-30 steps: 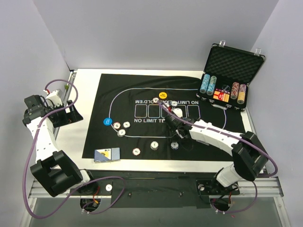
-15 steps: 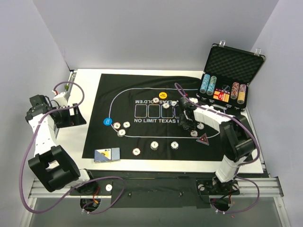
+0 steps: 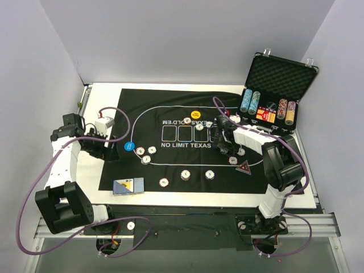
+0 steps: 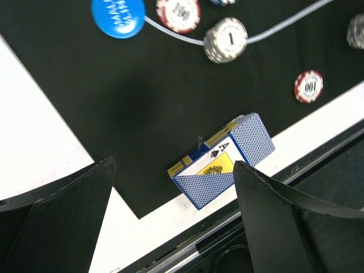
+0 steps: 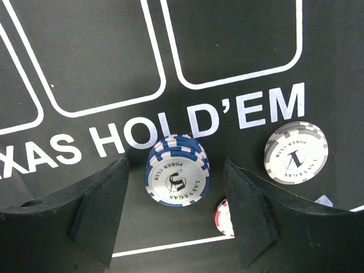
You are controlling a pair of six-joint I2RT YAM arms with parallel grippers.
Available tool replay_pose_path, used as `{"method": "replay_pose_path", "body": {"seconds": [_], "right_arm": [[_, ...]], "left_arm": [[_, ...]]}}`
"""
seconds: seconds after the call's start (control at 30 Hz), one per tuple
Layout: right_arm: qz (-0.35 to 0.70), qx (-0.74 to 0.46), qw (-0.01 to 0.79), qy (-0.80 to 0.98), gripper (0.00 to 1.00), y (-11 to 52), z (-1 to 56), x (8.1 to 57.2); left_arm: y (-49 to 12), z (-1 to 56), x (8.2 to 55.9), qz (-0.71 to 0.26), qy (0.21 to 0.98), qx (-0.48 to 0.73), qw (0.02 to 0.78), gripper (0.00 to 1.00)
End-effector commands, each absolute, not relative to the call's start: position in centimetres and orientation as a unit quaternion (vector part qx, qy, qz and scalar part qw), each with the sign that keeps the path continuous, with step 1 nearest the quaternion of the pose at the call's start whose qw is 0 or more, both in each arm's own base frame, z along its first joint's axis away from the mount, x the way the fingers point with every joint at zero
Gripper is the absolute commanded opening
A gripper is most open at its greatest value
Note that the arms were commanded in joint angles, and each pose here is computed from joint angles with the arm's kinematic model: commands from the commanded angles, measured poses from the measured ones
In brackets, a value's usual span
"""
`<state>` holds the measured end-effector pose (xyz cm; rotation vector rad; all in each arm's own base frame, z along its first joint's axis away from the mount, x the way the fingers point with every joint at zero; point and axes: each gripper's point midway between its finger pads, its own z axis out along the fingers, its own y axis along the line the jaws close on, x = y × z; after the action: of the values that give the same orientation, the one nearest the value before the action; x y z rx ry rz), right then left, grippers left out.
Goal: Distribute texas hold em gaming equipment
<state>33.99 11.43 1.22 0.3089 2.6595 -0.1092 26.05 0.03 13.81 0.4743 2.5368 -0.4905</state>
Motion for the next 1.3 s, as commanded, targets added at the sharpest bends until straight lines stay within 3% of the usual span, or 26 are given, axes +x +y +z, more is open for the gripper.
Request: {"method": "replay_pose_path", "body": {"seconds": [0.0, 0.1, 0.57, 0.9, 1.27], "right_arm": [[-0.048, 0.124, 0.228, 0.965, 0.68, 10.7, 1.3, 33.2], [-0.036, 0.123, 0.246, 0.961, 0.74, 10.9, 3.1, 33.2], [0.026, 0.071, 0.314, 0.946, 0.78, 14.9, 11.6, 32.5], [0.060, 0.070, 0.311, 0.946, 0.79, 15.9, 12.3, 31.0], [0.087, 0.063, 0.319, 0.942, 0.79, 16.7, 14.0, 31.1]], "left_arm": [[-1.8, 13.2, 23.4, -0.205, 0.908, 0.277, 0.239, 0.96], [-2.5, 12.8, 22.3, -0.207, 0.889, 0.340, 0.227, 0.96], [-5.1, 9.7, 15.4, -0.257, 0.764, 0.556, 0.203, 0.96], [-5.1, 7.1, 15.4, -0.222, 0.706, 0.644, 0.192, 0.96], [-5.9, 3.8, 16.8, -0.190, 0.714, 0.653, 0.168, 0.96]]}}
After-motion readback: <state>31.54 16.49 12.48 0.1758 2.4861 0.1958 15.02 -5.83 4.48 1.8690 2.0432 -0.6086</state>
